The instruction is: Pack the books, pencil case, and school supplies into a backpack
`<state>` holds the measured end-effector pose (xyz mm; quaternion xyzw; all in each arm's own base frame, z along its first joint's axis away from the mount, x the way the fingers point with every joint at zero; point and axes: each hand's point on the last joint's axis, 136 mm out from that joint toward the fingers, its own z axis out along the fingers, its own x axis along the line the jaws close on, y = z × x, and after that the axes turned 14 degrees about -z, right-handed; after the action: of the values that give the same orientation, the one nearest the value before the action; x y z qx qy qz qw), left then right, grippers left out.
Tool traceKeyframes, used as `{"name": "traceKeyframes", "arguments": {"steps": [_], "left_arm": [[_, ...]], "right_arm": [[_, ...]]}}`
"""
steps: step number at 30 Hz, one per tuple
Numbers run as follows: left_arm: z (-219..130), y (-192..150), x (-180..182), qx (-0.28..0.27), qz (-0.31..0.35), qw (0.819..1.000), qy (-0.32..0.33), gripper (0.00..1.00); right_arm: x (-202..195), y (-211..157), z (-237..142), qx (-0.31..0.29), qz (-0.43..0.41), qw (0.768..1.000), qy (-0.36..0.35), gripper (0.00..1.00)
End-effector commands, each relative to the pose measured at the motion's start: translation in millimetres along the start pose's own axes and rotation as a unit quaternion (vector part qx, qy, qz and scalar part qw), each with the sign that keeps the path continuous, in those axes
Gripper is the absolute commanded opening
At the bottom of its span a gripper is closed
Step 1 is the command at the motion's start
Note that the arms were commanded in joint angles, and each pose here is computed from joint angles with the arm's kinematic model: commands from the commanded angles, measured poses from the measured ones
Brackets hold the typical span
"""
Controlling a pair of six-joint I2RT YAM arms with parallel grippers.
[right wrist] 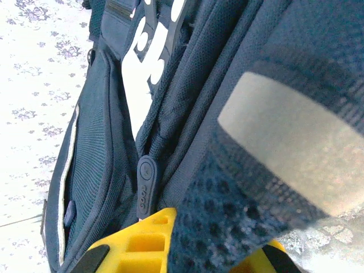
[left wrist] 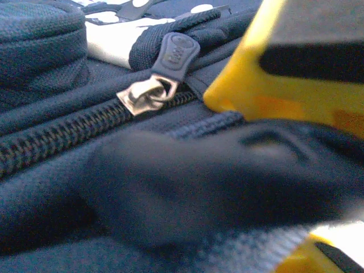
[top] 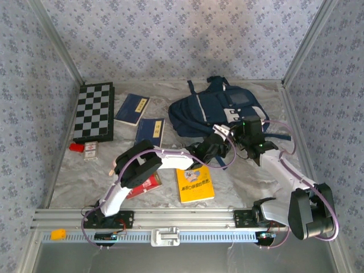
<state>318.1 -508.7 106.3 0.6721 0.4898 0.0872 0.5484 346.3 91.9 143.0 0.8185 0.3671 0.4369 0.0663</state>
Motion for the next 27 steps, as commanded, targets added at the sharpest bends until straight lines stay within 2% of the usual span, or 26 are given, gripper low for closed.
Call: {"name": "traceKeyframes", "arguments": {"steps": [1, 9, 27], "left_arm": [[3.5, 33.7, -15.4, -0.043, 0.004, 0.999, -0.022, 0.29], [-2.5, 42.4, -13.6, -0.040, 0.000, 0.999, -0.027, 0.00], [-53.0, 24.7, 39.1, 0.030, -0.025, 0.999, 0.003, 0.00]], "right_arm": [[24.5, -9.4, -10.1, 0.019, -0.003, 0.998, 0.054, 0.00], [26.9, -2.3, -12.3, 0.012, -0.012, 0.998, 0.055, 0.00], [14.1, 35.7, -27.3, 0.001, -0.026, 0.998, 0.048, 0.00]]}}
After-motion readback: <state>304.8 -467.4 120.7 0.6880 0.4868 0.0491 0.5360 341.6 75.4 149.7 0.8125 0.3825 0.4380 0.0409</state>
